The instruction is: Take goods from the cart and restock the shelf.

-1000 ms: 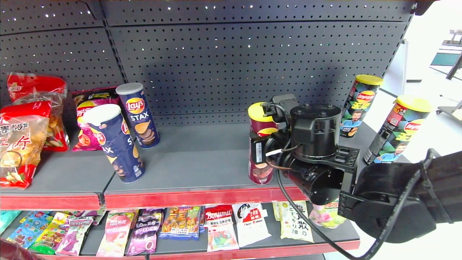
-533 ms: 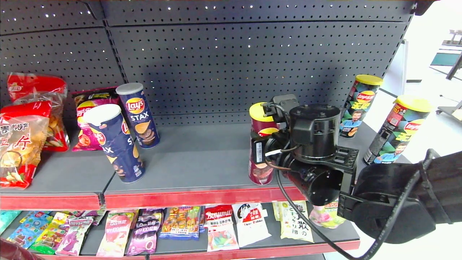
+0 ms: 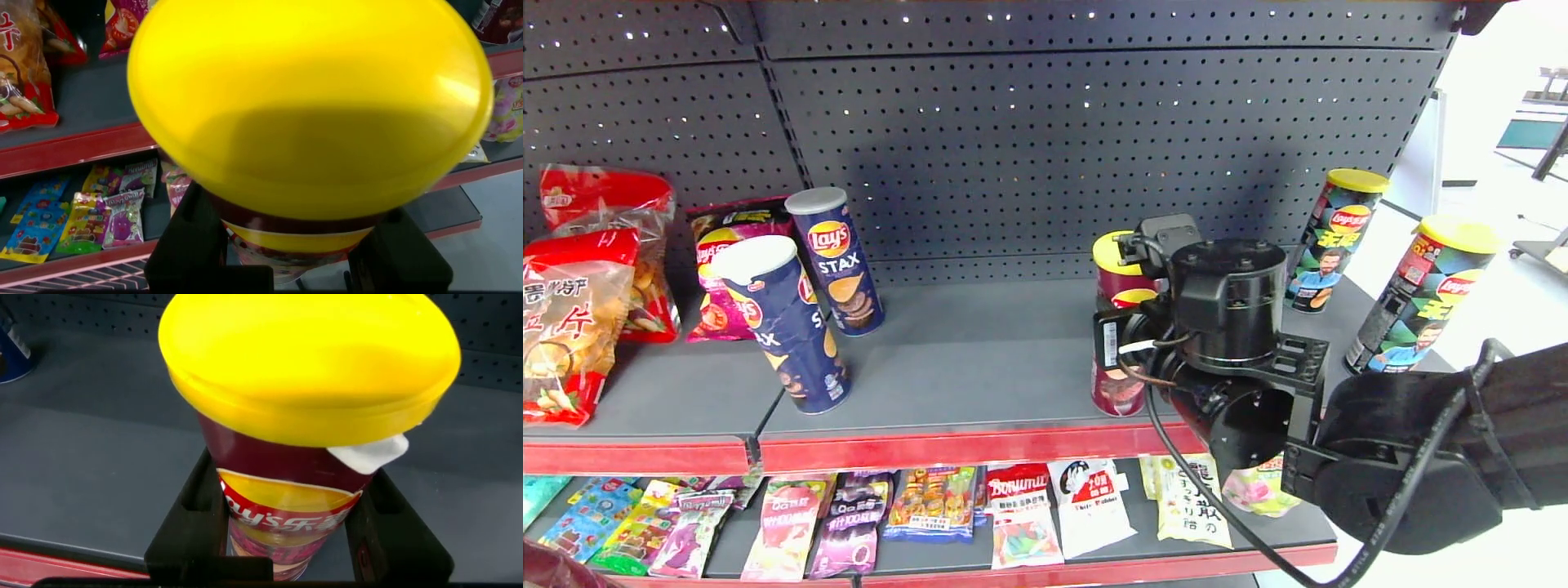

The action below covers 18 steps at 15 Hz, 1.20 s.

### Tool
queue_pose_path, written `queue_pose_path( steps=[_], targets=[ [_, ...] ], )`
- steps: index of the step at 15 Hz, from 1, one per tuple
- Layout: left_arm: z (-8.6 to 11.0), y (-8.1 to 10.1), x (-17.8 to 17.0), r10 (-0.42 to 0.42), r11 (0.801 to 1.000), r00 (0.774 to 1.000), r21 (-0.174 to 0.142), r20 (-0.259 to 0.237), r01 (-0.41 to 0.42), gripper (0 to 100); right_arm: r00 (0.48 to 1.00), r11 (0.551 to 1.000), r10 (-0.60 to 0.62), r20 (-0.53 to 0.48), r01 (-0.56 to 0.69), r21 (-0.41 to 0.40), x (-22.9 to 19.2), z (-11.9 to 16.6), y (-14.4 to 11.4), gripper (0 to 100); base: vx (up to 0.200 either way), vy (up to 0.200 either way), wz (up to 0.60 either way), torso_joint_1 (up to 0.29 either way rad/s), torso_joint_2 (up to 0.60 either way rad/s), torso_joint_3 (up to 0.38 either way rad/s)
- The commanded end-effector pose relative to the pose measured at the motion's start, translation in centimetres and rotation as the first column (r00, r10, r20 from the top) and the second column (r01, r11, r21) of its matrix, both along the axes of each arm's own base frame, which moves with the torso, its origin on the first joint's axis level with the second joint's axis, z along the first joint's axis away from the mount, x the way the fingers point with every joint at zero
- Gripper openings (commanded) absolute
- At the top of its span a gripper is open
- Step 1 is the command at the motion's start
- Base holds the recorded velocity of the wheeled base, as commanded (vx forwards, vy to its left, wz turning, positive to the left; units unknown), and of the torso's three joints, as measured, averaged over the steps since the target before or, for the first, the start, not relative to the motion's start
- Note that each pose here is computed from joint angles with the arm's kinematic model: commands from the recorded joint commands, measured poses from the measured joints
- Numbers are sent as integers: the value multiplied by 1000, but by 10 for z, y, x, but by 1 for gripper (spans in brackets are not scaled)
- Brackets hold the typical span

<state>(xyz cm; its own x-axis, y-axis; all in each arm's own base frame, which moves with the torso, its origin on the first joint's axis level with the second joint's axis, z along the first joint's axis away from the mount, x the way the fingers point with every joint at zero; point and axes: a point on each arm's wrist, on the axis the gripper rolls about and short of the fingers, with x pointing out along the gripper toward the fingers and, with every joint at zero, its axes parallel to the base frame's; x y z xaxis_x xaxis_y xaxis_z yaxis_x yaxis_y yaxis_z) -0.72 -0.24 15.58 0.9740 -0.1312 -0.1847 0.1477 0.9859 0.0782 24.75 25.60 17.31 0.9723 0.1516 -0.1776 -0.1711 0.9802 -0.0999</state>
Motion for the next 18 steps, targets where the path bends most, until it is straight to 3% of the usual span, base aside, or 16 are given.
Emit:
queue_pose_path(
  steps=[1, 7, 8, 14, 18],
  targets=[
    [0, 0, 0, 0, 1000, 1000, 0, 0, 0, 0, 1000, 1000, -5, -3, 5, -8, 0, -2, 1, 0, 0, 0, 0, 0, 0, 0],
    [0, 0, 0, 0, 1000, 1000, 0, 0, 0, 0, 1000, 1000, -17, -7, 17, -23, 0, -7, 4, 0, 0, 0, 0, 0, 0, 0],
    [0, 0, 0, 0, 1000, 1000, 0, 0, 0, 0, 1000, 1000, -23, -3, 23, -21, 0, -5, 4, 100, 0, 0, 0, 0, 0, 0],
    [0, 0, 0, -3, 1000, 1000, 0, -2, 3, 0, 1000, 1000, -13, 7, 13, -8, -10, 2, 1, 100, 0, 0, 0, 0, 0, 0],
    [0, 0, 0, -5, 1000, 1000, 0, -2, 5, 0, 1000, 1000, -4, 4, 4, -9, -30, 8, -18, 100, 0, 0, 0, 0, 0, 0]
  ],
)
